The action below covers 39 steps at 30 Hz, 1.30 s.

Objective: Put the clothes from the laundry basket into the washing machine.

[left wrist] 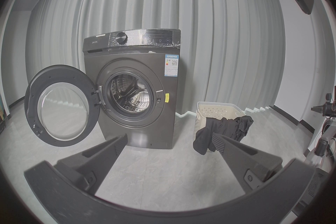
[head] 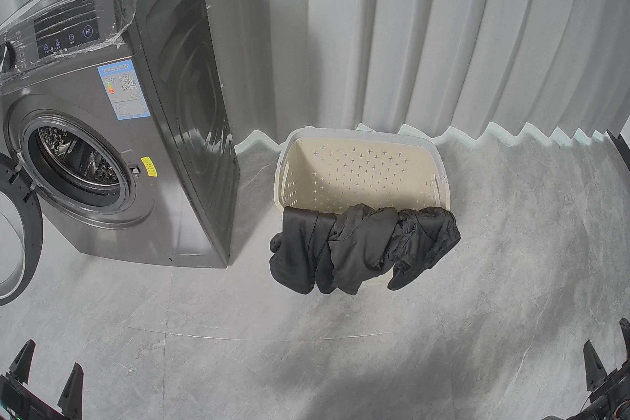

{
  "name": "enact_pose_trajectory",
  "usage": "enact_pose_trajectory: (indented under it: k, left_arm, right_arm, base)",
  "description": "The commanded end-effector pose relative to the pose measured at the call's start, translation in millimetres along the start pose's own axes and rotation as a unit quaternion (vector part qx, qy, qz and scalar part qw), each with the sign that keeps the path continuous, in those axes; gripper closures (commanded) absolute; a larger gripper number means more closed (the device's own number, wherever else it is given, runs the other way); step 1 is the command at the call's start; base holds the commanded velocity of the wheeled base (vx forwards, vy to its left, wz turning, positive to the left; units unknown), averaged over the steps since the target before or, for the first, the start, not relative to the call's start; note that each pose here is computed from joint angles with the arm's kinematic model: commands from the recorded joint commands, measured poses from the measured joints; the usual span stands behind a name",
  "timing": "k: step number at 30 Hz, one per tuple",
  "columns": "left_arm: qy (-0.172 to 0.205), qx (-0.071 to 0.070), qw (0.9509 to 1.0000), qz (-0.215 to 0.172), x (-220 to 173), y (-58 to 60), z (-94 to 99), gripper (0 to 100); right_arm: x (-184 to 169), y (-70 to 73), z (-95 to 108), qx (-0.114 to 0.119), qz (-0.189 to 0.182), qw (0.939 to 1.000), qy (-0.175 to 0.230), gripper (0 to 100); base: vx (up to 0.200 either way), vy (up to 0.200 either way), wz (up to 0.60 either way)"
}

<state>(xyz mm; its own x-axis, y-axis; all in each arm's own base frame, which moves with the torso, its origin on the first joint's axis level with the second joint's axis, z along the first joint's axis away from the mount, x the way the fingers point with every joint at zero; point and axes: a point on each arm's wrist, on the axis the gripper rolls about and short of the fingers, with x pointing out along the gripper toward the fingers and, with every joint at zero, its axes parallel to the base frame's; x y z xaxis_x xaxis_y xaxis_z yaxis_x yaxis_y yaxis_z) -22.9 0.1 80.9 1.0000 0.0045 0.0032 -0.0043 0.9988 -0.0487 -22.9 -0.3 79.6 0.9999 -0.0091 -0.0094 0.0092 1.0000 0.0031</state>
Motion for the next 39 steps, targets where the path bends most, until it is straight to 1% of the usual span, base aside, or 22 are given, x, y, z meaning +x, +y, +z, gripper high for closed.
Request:
enact_pose_trajectory:
  k: [1, 3, 16, 34, 39]
  left_arm:
    - [0.0, 0.001, 1.0, 0.002, -0.1, 0.2, -4.9, 0]
    - [0.0, 0.0, 1.0, 0.002, -0.1, 0.2, -4.9, 0]
    - [-0.001, 0.0, 1.0, 0.002, -0.2, 0.2, -4.4, 0]
    - [0.0, 0.0, 1.0, 0.0, -0.1, 0.2, -4.9, 0]
    - [0.0, 0.0, 1.0, 0.0, -0.1, 0.2, -4.9, 0]
  right_arm:
    - [-0.1, 0.0, -4.4, 0.0, 0.0, 1.0, -0.001, 0]
    - [-0.1, 0.0, -4.4, 0.0, 0.0, 1.0, -0.001, 0]
    - [0.0, 0.0, -4.8, 0.001, 0.0, 1.0, 0.0, 0]
    - [-0.1, 0.0, -4.4, 0.0, 0.002, 1.0, -0.001, 0]
    - [-0.1, 0.0, -4.4, -0.001, 0.001, 1.0, -0.001, 0]
  base:
    - [0.0, 0.0, 0.0]
    - [0.0, 0.0, 0.0]
    - [0.0, -0.2, 0.0]
    - [0.0, 0.0, 0.0]
    - [0.2, 0.0, 0.0]
